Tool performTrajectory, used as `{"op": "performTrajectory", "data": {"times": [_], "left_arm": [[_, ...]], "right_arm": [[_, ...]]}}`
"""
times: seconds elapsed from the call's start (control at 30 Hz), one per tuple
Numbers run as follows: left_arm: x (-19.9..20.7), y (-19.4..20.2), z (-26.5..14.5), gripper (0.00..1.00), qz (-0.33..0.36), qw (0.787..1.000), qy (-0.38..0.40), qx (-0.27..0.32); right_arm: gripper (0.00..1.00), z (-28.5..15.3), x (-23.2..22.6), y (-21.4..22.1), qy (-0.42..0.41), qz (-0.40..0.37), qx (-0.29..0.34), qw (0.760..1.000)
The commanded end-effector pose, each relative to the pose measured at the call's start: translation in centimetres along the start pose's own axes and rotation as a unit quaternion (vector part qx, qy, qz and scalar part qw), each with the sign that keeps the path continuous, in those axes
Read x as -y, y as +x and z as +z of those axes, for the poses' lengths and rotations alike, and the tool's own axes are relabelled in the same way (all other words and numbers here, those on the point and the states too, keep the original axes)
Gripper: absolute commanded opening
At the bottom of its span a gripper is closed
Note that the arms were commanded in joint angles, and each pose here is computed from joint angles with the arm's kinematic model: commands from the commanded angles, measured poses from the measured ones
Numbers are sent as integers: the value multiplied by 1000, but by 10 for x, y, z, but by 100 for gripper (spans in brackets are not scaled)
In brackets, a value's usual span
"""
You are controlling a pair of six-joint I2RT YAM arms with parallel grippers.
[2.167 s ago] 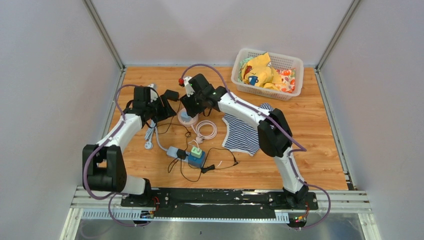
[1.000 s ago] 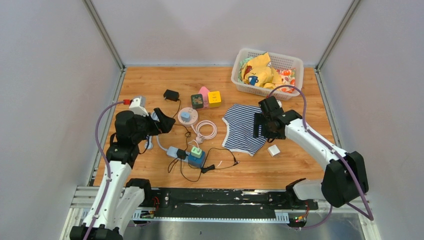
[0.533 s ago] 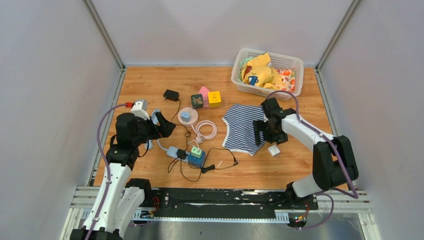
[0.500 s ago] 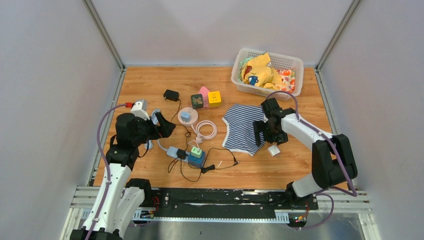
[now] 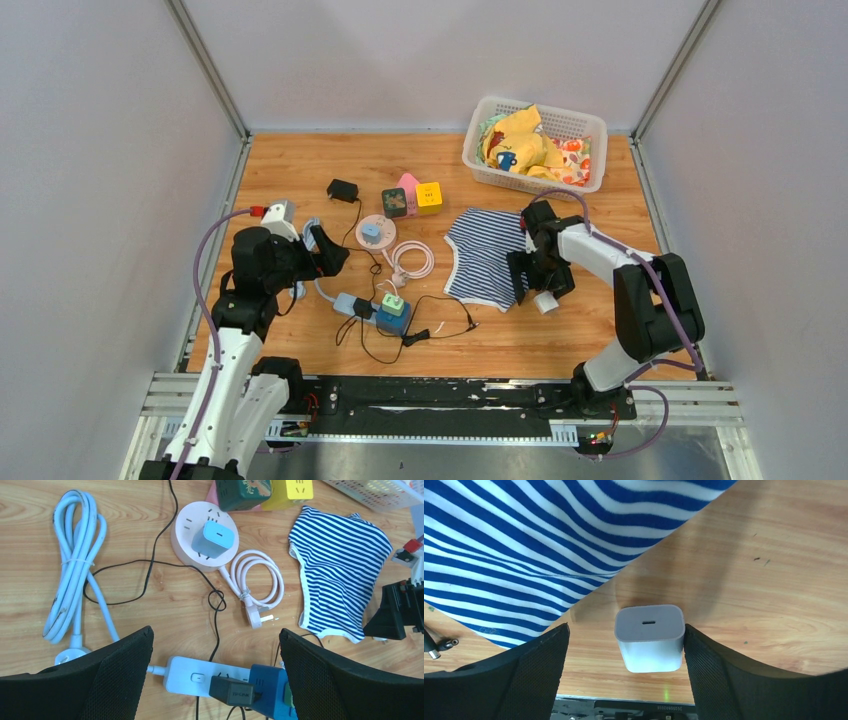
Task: Insert the plug
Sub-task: Pick up the plug from the center of the board.
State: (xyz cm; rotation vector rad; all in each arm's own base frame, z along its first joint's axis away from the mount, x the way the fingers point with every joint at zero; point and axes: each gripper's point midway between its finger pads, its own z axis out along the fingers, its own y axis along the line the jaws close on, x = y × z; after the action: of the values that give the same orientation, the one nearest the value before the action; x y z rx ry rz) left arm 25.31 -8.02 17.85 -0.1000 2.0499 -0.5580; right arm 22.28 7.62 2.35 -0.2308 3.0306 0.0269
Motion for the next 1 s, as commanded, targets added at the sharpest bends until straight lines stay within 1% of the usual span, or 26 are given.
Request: {"op": "performTrajectory", "data": {"times": [0.0,0.13,0.23,0.37,0.5,0.6,0.67,0.77,0.87,0.97], "left_arm": [[-5,2,-2,97,9,1000,-17,-4],[-6,-1,-3,97,8,1000,-20,3],[-6,-2,-4,97,8,1000,-23,7],[-7,-2,-5,97,7,1000,-25,12],[-7,-3,-6,97,8,1000,-26,13],[-7,-2,-7,97,8,1000,-25,14],[-6,-3,-8,96,9,1000,-24,18],[-7,-4,-8,96,9,999,-27,20],[-9,-3,-7,96,7,999,-30,17],[-9,-2,-6,95,7,999,-30,14]], "right_arm": [[83,-4,-2,23,-12,23,-50,998],[76,-9,1,27,-2,33,-55,998],[73,-9,4,28,6,38,-55,998],[66,-5,7,26,16,44,-49,998],[63,-1,14,23,39,55,-34,997],[62,-1,19,21,56,65,-27,996],[67,-3,22,20,64,70,-21,995],[68,-7,25,13,73,73,-8,995],[64,-9,23,5,61,65,-1,996],[62,-7,22,2,46,64,-1,997]]}}
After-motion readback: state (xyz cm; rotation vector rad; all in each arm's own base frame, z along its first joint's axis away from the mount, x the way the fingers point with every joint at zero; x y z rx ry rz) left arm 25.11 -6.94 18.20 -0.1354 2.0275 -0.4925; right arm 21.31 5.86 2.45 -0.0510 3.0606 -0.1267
